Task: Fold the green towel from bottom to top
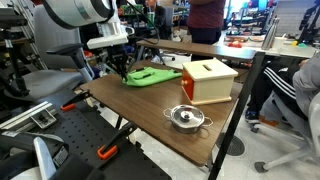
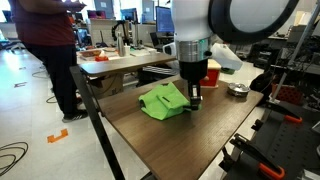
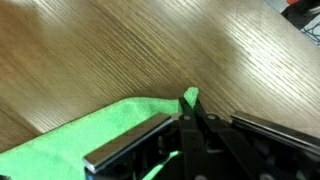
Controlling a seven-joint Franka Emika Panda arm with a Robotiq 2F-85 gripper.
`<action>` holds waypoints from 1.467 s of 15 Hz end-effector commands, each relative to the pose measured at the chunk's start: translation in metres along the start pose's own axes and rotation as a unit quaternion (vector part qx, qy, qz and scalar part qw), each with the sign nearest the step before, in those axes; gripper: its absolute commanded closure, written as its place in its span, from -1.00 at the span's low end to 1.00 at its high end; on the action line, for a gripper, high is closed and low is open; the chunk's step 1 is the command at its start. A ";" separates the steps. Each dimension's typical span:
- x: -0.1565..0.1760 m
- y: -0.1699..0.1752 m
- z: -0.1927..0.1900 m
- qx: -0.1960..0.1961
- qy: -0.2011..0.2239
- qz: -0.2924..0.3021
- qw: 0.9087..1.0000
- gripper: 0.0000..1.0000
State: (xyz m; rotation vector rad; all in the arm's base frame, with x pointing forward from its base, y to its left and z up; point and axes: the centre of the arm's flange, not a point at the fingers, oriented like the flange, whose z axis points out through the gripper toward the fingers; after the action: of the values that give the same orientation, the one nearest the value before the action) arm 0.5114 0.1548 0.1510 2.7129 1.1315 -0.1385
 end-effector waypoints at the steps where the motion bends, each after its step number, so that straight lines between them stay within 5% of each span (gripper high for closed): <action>1: 0.002 0.007 -0.044 0.004 -0.001 0.019 1.000 0.98; 11: 0.023 0.089 -0.097 0.005 0.030 0.099 0.995 0.98; 22: 0.062 0.179 -0.044 0.018 -0.048 0.124 0.991 0.98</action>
State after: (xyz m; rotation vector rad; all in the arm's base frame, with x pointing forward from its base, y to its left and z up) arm 0.6425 0.0878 0.2237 2.8195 0.7726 -0.1907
